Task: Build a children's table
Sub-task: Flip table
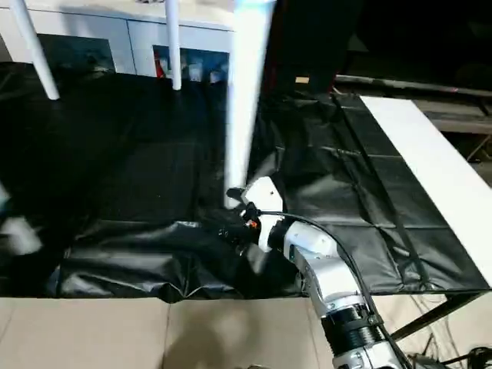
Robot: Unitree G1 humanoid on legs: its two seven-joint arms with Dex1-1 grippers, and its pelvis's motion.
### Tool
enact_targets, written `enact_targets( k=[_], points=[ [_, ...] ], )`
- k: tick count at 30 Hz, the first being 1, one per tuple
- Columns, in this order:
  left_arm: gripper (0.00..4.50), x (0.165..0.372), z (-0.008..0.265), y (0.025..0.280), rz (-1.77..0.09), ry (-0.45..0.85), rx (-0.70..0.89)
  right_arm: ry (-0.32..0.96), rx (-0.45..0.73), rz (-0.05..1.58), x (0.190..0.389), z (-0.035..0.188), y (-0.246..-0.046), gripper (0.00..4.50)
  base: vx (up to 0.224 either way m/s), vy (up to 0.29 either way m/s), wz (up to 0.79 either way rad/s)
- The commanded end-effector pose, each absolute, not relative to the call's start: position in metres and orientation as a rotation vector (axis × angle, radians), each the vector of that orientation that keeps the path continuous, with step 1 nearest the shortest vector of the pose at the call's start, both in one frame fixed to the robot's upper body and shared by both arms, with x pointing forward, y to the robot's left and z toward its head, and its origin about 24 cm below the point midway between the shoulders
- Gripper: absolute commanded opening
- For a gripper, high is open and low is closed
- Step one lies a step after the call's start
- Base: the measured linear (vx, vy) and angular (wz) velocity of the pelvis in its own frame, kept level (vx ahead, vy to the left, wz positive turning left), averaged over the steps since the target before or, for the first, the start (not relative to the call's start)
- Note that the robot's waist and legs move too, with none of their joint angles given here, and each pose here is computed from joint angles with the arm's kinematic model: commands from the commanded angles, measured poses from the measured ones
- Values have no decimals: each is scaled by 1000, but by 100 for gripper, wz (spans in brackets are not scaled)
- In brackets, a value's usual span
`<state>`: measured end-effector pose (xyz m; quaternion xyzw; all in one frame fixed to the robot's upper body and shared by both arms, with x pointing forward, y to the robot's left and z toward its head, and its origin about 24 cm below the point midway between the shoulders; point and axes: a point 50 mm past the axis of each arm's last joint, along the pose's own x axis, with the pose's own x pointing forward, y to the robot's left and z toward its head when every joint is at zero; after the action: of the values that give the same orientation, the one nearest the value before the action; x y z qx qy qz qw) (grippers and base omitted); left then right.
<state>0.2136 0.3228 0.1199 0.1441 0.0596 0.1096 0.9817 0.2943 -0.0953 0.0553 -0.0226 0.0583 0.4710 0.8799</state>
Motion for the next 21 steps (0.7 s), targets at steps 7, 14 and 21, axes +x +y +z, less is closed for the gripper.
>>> enact_targets(
  k=[7, 14, 21],
  points=[
    [201, 188, 116, 371, 540, 213, 460, 63, 13, 896, 299, 65, -108, 450, 0, 0, 0],
    [201, 190, 117, 372, 489, 132, 372, 44, 15, 910, 302, 69, -106, 450, 0, 0, 0],
    [271, 201, 107, 357, 327, 123, 313, 49, 11, 912, 303, 67, -104, 450, 0, 0, 0]
  ],
)
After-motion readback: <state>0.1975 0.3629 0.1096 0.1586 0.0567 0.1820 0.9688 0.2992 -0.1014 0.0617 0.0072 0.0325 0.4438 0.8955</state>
